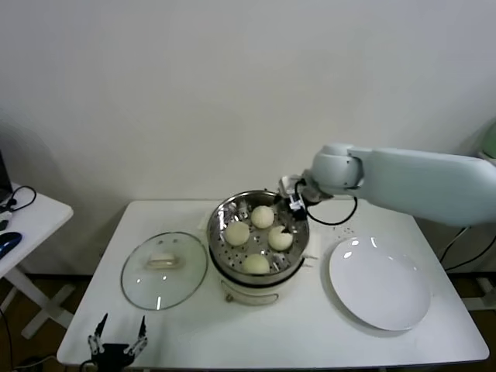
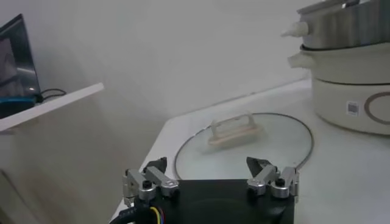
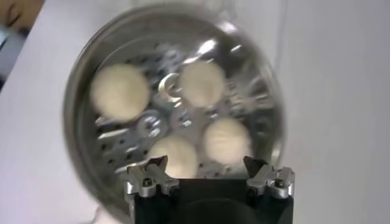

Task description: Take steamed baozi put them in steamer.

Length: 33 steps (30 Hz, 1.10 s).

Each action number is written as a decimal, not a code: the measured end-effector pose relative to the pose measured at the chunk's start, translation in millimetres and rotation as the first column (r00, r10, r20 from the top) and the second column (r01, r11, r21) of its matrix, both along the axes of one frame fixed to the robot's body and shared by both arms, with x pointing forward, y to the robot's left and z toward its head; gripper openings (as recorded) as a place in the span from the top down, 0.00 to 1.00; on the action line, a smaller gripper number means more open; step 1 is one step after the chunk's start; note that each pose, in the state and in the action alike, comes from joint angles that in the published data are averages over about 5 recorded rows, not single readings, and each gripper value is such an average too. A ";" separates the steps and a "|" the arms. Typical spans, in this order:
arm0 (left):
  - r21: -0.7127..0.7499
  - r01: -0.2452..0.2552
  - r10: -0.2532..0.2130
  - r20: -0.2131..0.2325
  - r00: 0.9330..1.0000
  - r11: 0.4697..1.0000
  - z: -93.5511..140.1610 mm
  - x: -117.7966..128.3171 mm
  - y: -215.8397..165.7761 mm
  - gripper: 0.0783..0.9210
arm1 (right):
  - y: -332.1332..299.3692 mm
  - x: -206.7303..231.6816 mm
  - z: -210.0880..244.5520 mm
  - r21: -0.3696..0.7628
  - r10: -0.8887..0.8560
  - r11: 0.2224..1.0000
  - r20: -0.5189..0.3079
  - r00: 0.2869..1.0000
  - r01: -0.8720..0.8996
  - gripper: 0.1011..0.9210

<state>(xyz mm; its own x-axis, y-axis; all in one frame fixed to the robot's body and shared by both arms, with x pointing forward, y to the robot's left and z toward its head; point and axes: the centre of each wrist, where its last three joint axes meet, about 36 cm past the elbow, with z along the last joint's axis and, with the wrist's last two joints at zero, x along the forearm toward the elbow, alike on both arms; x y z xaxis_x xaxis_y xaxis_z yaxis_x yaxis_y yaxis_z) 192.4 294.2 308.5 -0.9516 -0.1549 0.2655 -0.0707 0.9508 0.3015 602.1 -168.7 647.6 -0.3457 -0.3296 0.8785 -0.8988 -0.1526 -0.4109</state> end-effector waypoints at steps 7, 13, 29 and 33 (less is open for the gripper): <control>-0.014 0.000 0.001 0.038 0.999 1.000 4.0 6.5 -3.8 0.12 | -22.7 0.0 24.6 0.308 -0.170 0.944 0.139 0.976 0.120 0.12; -0.030 0.014 -0.012 0.068 0.998 0.999 8.3 14.3 -8.0 0.12 | -51.9 -6.1 19.0 0.564 -0.339 0.807 0.196 0.920 0.177 0.12; -0.091 0.034 -0.020 0.157 0.987 0.995 21.8 29.9 -15.2 0.12 | -90.8 -79.2 -95.8 0.980 -0.610 0.190 0.075 0.789 0.054 0.12; -0.098 0.035 -0.018 0.169 0.986 0.995 24.4 29.3 -15.6 0.12 | -100.9 -114.9 -154.2 0.998 -0.682 0.020 -0.024 0.731 0.052 0.12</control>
<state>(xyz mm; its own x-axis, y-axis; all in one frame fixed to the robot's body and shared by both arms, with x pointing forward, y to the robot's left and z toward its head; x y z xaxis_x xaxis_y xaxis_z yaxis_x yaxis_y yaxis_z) 221.7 278.6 332.9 -0.9872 -0.1101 0.1151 -0.0868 0.9778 0.1909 487.2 -269.6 493.5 -0.8677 -0.4128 -0.2768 -0.3851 0.9105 -0.1508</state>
